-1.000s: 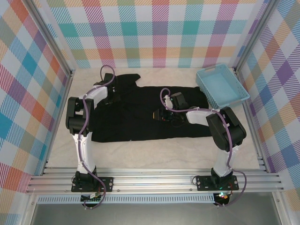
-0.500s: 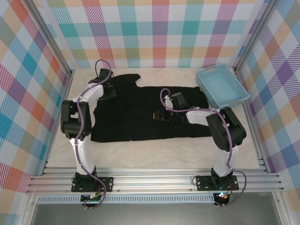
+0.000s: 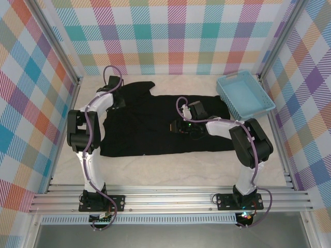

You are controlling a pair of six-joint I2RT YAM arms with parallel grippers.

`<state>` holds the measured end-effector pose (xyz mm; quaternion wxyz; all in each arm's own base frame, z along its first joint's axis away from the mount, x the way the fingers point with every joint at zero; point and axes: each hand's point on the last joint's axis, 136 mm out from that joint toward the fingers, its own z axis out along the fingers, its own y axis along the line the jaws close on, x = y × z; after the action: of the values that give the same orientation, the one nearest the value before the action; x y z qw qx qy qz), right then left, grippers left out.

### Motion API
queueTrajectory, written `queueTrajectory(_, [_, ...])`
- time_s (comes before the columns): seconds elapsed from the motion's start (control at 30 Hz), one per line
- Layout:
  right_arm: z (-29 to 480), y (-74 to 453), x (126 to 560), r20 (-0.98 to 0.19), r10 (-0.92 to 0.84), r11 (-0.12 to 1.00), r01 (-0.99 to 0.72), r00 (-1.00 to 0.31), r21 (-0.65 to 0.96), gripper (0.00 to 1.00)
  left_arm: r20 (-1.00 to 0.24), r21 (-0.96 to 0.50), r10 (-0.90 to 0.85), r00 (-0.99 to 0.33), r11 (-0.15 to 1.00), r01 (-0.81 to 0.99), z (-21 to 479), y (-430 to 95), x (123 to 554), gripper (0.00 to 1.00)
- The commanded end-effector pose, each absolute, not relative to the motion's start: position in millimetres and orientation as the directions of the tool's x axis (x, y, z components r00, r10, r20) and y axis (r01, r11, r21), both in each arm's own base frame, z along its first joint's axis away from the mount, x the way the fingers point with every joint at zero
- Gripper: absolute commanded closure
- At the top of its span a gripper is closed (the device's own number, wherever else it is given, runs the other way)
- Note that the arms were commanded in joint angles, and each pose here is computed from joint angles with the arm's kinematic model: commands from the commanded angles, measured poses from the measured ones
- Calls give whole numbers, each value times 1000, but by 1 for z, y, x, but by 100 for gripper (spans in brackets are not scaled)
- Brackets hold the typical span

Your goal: Fold the inside-out t-shirt

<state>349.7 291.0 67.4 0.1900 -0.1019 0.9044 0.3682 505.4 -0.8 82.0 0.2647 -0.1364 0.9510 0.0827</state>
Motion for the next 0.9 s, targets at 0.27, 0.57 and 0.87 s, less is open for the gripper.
queueTrajectory(0.27, [109, 244, 376, -593, -139, 877, -376, -793, 298, 57, -563, -75, -179, -807, 983, -167, 82, -18, 581, 34])
queueTrajectory(0.57, [103, 251, 371, -559, -120, 861, -366, -820, 353, 56, -589, -83, -68, -805, 996, -23, 76, -32, 651, 23])
queueTrajectory(0.87, [97, 261, 369, -525, -92, 836, -352, -846, 421, 56, -622, -86, -14, -783, 995, 51, 43, -35, 672, 20])
